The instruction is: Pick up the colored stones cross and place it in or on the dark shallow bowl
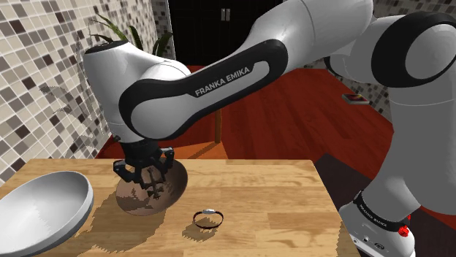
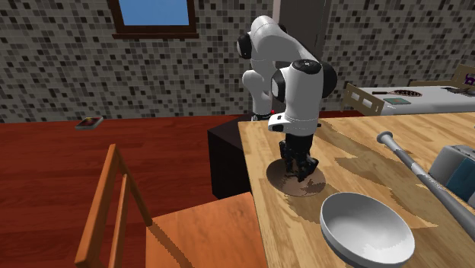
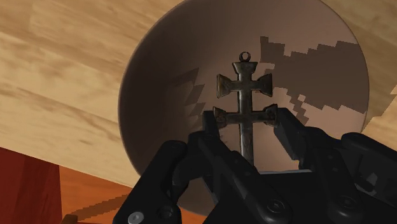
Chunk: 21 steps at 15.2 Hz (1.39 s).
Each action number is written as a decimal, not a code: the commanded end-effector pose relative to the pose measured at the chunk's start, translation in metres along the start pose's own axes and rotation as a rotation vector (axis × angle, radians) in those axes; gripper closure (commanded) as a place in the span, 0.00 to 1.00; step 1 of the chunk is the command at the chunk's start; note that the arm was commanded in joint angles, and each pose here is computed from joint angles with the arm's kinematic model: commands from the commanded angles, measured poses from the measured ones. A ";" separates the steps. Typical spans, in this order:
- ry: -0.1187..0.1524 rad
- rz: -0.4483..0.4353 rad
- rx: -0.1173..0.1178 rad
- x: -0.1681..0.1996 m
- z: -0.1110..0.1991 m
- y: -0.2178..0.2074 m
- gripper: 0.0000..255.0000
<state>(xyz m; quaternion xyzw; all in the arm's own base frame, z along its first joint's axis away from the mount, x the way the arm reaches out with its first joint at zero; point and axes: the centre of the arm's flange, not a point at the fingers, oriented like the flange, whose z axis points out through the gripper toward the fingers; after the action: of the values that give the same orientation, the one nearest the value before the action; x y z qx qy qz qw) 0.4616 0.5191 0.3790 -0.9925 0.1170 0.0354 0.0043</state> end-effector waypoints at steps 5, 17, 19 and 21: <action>0.000 0.000 0.000 0.000 0.000 0.000 0.00; 0.000 0.000 0.000 0.000 -0.050 0.000 0.00; 0.000 0.000 0.000 0.000 -0.050 0.000 0.00; 0.000 0.000 0.000 0.000 -0.050 0.000 0.00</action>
<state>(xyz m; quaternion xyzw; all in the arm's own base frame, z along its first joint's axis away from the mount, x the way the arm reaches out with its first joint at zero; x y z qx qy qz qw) 0.4650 0.5183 0.4286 -0.9925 0.1170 0.0353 0.0044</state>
